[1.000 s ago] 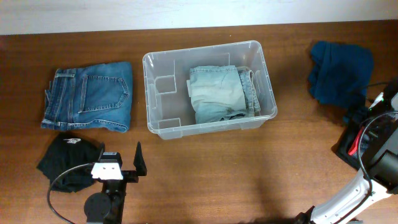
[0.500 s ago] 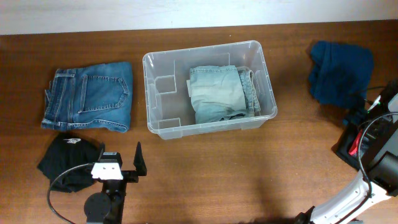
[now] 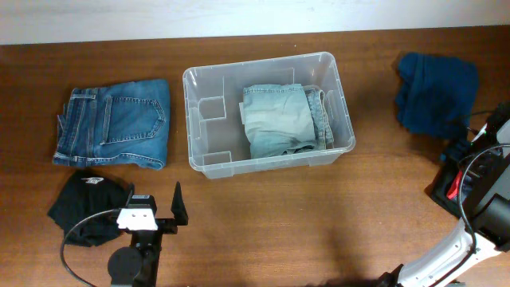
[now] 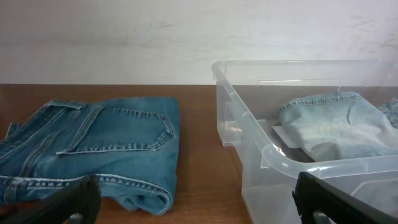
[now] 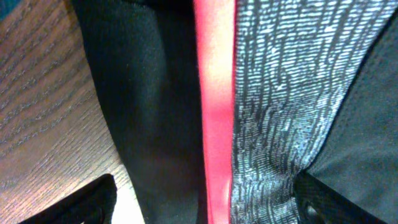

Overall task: Pack container
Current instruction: 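Descend and grasp the black-and-red garment with the right gripper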

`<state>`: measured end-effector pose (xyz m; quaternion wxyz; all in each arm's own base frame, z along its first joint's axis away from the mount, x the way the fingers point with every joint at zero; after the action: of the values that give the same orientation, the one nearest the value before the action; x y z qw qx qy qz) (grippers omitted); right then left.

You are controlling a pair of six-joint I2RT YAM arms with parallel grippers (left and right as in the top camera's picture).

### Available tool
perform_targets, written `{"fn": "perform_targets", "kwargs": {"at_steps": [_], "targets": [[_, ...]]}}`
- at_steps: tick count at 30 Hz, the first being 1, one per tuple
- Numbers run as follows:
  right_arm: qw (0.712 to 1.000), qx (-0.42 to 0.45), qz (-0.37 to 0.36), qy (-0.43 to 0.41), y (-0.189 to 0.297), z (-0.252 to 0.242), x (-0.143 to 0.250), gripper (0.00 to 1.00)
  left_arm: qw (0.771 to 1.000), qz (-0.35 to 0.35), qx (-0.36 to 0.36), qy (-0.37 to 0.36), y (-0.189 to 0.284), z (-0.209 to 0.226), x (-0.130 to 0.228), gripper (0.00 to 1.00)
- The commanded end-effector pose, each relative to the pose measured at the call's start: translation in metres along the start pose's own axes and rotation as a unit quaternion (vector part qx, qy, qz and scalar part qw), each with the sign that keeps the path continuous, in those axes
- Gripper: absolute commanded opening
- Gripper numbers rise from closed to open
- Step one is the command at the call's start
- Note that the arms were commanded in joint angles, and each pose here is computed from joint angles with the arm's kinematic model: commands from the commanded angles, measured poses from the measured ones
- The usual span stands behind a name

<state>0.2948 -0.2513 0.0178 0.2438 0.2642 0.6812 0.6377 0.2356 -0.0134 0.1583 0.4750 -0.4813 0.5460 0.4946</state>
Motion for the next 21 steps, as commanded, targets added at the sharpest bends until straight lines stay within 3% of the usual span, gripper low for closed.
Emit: {"fn": "perform_targets", "kwargs": {"at_steps": [1, 9, 12, 16, 19, 20, 21], "targets": [[0.999, -0.015, 0.032, -0.002, -0.015, 0.007, 0.016, 0.86, 1.000, -0.001, 0.002, -0.008, 0.000, 0.000, 0.001, 0.99], [0.999, 0.010, 0.030, 0.015, -0.031, 0.011, 0.023, 0.83, 1.000, -0.001, 0.002, -0.008, 0.000, 0.000, 0.001, 0.99], [0.999, 0.023, 0.030, 0.016, -0.039, 0.008, 0.028, 0.89, 1.000, -0.001, 0.002, -0.008, 0.000, 0.000, 0.001, 0.99], [0.999, 0.024, 0.031, 0.016, -0.040, 0.007, 0.028, 0.88, 1.000, -0.001, 0.002, -0.008, 0.000, 0.000, 0.001, 0.99], [0.999, 0.024, 0.031, 0.010, -0.040, 0.007, 0.029, 0.76, 1.000, -0.001, 0.002, -0.008, 0.000, 0.000, 0.001, 1.00], [0.999, 0.024, 0.031, 0.003, -0.040, 0.008, 0.029, 0.70, 1.000, -0.001, 0.002, -0.008, 0.000, 0.000, 0.001, 0.99], [0.999, 0.022, 0.032, 0.003, -0.040, 0.008, 0.029, 0.57, 1.000, -0.001, 0.002, -0.008, 0.000, 0.000, 0.001, 0.99]]}}
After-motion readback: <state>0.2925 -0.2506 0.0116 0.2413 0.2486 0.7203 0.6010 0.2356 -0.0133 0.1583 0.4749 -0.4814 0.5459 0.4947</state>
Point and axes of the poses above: each gripper's point midway between its finger pads, its own y axis back along the fingers, its own z axis along the line the jaws close on, x = y × z, the point moved 1 cm from there along y, back along the fingers, and after that the axes turned 1 degree about y, right-handed, at the moved point
